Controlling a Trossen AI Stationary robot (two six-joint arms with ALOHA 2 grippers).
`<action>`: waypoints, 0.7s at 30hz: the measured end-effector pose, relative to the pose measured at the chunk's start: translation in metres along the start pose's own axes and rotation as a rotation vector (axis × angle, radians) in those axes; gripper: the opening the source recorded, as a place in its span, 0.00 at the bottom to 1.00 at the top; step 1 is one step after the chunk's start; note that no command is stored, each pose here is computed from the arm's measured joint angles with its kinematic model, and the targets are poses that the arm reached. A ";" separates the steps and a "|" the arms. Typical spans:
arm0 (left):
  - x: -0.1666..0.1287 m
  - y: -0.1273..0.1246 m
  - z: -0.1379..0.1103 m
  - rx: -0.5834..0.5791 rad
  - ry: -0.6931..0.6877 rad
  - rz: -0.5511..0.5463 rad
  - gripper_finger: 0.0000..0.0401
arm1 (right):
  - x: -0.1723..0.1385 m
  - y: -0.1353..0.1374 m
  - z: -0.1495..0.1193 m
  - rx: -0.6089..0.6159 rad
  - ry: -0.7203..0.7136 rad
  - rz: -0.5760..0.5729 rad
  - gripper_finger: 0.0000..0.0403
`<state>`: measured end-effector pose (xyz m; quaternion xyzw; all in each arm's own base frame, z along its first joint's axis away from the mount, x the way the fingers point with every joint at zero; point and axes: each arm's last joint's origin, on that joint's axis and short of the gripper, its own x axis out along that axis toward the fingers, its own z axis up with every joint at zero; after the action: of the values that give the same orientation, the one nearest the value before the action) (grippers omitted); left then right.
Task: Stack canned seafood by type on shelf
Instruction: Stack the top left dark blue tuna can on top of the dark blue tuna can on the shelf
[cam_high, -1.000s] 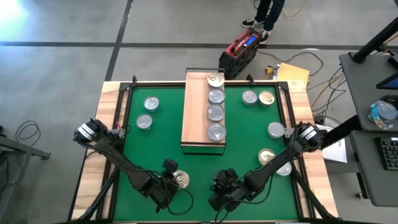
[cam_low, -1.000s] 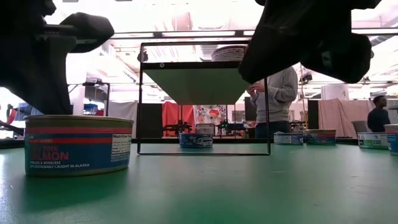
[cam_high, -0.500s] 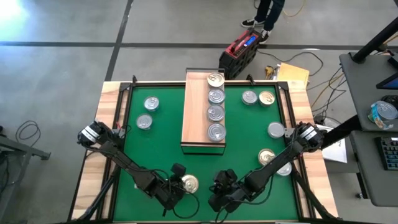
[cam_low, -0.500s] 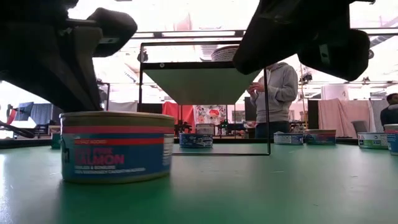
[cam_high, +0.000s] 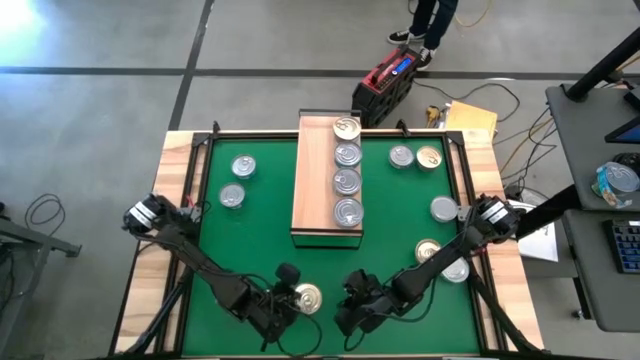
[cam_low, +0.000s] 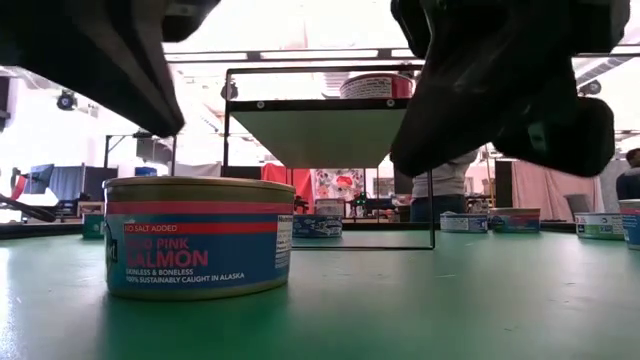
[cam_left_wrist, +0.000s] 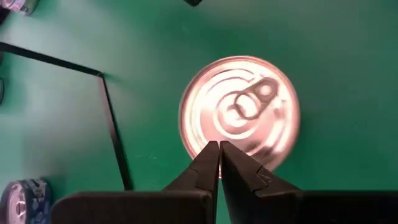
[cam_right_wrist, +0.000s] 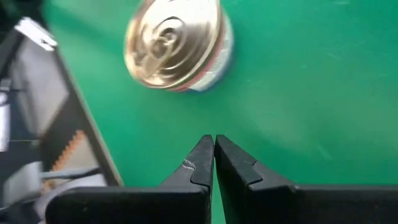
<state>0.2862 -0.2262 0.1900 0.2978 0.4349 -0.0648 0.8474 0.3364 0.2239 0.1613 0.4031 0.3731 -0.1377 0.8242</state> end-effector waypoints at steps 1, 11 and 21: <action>-0.001 -0.002 -0.001 0.005 -0.005 -0.003 0.00 | 0.002 -0.002 -0.001 0.009 -0.004 0.026 0.02; 0.002 -0.018 -0.010 0.010 -0.012 -0.014 0.00 | 0.016 -0.051 -0.017 0.160 -0.079 0.193 0.02; 0.012 -0.023 -0.017 -0.030 -0.055 -0.031 0.00 | 0.017 -0.046 -0.008 0.118 -0.119 0.209 0.02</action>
<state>0.2730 -0.2341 0.1632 0.2765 0.4170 -0.0794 0.8622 0.3197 0.2025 0.1201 0.4786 0.2707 -0.0964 0.8297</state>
